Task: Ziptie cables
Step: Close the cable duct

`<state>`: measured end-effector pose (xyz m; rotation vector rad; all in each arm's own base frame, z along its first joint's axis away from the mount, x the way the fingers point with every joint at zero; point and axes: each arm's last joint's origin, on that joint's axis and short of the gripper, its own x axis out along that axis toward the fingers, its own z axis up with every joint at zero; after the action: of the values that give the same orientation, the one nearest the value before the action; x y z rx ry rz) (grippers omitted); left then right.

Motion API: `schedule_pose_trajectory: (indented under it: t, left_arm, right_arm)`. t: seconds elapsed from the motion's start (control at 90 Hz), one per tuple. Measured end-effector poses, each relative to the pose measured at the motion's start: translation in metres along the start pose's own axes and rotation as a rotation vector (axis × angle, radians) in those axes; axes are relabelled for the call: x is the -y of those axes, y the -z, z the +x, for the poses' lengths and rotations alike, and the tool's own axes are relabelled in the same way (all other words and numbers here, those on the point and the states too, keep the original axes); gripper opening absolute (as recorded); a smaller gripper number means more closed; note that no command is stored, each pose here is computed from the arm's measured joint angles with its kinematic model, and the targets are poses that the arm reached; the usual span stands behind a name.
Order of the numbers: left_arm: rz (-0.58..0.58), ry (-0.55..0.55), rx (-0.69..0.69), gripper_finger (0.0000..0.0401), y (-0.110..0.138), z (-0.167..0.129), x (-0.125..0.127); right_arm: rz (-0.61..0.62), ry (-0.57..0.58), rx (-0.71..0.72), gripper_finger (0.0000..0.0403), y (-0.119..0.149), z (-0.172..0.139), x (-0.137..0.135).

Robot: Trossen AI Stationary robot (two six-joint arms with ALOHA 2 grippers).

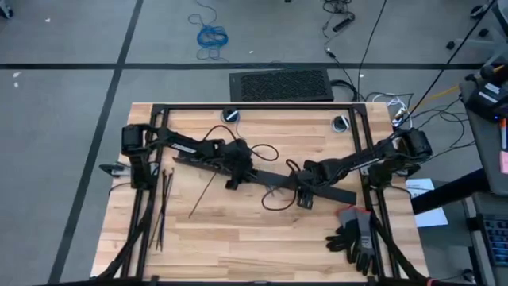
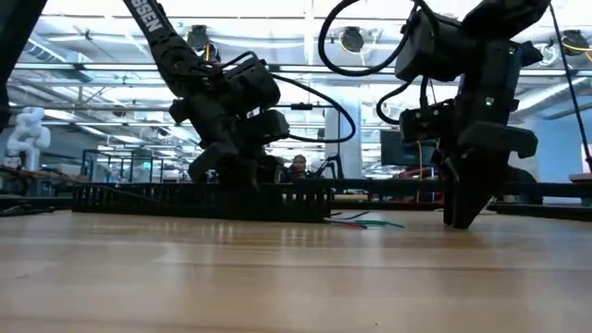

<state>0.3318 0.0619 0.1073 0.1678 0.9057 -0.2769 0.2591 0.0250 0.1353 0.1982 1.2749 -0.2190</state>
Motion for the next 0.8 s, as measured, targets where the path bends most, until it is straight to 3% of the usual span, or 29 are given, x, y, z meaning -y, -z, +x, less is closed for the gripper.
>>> schedule_pose_trajectory:
  t: [0.278, 0.456, 0.8]
  left_arm:
    - [-0.018, -0.003, 0.001, 0.0243, 0.0, 0.0, 0.0]
    - [-0.01, -0.01, 0.012, 0.0243, -0.002, 0.0, 0.0]
    - [-0.012, -0.009, 0.01, 0.0243, -0.002, 0.0, -0.001]
  right_arm:
    - [0.016, 0.002, -0.006, 0.0203, -0.001, 0.0, 0.005]
    - [0.081, 0.074, -0.022, 0.0203, 0.002, -0.001, 0.006]
    - [0.015, 0.082, 0.0, 0.0203, 0.006, -0.001, -0.005]
